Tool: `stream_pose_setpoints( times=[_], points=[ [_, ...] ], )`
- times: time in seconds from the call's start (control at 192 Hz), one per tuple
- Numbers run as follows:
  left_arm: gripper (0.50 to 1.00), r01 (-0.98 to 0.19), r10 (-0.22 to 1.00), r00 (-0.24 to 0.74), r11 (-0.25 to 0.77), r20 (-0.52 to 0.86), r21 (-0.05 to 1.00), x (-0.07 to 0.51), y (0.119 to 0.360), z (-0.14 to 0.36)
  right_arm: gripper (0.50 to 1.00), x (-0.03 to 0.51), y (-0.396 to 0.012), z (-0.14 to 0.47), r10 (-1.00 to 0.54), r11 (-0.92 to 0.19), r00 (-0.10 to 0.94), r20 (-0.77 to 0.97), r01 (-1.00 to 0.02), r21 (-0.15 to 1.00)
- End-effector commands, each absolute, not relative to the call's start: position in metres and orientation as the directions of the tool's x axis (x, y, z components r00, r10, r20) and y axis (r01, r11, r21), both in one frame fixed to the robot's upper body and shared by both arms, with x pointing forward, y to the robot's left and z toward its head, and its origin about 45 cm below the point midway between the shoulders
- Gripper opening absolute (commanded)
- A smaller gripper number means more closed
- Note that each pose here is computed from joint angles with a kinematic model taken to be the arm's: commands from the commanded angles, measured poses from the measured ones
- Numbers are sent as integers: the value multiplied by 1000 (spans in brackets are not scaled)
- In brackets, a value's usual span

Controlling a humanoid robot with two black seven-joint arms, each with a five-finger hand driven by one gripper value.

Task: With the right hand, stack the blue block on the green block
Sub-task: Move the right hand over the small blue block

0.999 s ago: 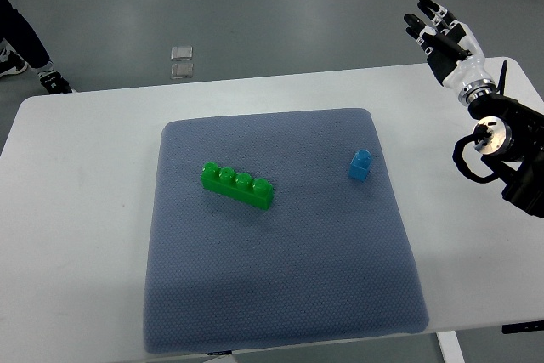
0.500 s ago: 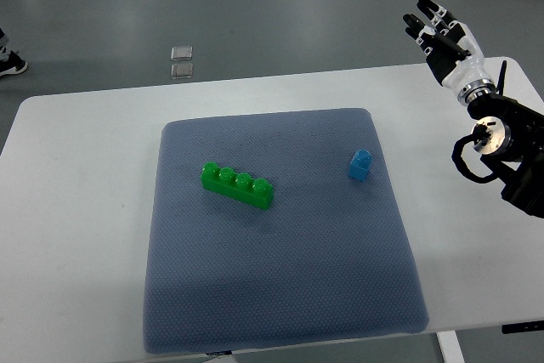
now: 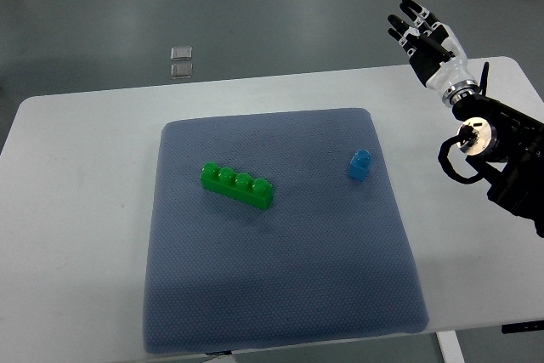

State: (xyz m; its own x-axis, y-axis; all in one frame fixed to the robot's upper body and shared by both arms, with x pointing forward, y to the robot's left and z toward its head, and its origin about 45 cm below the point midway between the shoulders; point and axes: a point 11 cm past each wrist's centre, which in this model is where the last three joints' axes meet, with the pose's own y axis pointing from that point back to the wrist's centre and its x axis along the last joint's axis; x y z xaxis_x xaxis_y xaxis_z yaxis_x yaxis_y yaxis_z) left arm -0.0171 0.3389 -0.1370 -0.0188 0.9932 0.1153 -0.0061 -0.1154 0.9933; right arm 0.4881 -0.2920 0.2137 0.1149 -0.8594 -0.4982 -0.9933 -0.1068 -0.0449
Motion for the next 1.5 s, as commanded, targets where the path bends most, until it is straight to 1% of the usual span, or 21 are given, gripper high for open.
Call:
stream_pose_setpoints(
  times=[0.0,0.265,0.671,0.781,0.895,0.937,0.947,0.958,0.979,0.999,1.01,1.062,1.093,1.103,1.145,1.213,1.27,1.322,1.374,1.421,1.494],
  points=[
    [1000,-6,993,-20,-115,115,993,-17,339,-137,913,488,-289,214,-858,-111,119,-500,-993,-46],
    [1000,-6,993,-20,-115,115,993,-17,339,-137,913,489,-282,211,-858,-105,110,-502,-994,-38],
    [1000,-6,993,-18,-115,115,993,-17,339,-137,913,492,-271,216,-854,-121,129,-505,-991,-47],
    [1000,-5,993,-20,-115,115,993,-17,339,-137,913,492,-266,217,-872,-156,160,-462,-987,-47],
    [1000,-6,993,-20,-115,115,993,-17,339,-137,911,494,-255,227,-920,-240,247,-304,-969,-60],
    [1000,-6,993,-20,-115,115,993,-17,339,-137,911,494,-245,233,-925,-299,306,-223,-952,-65],
    [1000,-6,993,-20,-115,115,993,-17,339,-137,911,494,-245,233,-925,-300,307,-223,-952,-65],
    [1000,-6,993,-18,-115,115,993,-17,339,-137,911,494,-239,236,-923,-326,333,-191,-943,-70],
    [1000,-6,993,-18,-115,115,993,-17,339,-137,911,494,-237,237,-922,-337,345,-174,-939,-70],
    [1000,-6,993,-18,-115,115,993,-17,339,-137,913,493,-228,240,-914,-382,388,-122,-922,-71],
    [1000,-6,993,-18,-115,115,993,-17,339,-137,913,493,-228,240,-914,-382,388,-122,-921,-71],
    [1000,-6,993,-18,-115,115,993,-17,339,-137,913,489,-214,243,-891,-451,453,-27,-890,-65],
    [1000,-6,993,-20,-115,115,993,-17,339,-137,913,487,-206,246,-871,-491,490,35,-869,-58],
    [1000,-6,993,-20,-115,115,993,-17,339,-137,913,486,-204,246,-857,-514,509,82,-857,-46],
    [1000,-6,993,-20,-115,115,993,-17,339,-137,911,484,-201,247,-832,-544,534,150,-839,-34],
    [1000,-6,993,-20,-115,115,993,-17,339,-137,913,478,-193,251,-752,-613,584,305,-790,-2],
    [1000,-6,993,-20,-115,115,993,-17,339,-137,913,475,-189,255,-688,-655,609,395,-755,23],
    [1000,-6,993,-20,-115,115,993,-17,339,-137,913,471,-184,262,-596,-702,629,499,-710,56],
    [1000,-6,993,-20,-115,115,993,-17,339,-137,913,467,-180,264,-519,-732,640,567,-675,92],
    [1000,-6,993,-18,-115,115,993,-17,339,-137,913,460,-175,264,-408,-765,651,640,-627,149],
    [1000,-6,993,-20,-115,115,993,-17,339,-137,913,456,-175,269,-287,-782,638,714,-587,211]
  ],
)
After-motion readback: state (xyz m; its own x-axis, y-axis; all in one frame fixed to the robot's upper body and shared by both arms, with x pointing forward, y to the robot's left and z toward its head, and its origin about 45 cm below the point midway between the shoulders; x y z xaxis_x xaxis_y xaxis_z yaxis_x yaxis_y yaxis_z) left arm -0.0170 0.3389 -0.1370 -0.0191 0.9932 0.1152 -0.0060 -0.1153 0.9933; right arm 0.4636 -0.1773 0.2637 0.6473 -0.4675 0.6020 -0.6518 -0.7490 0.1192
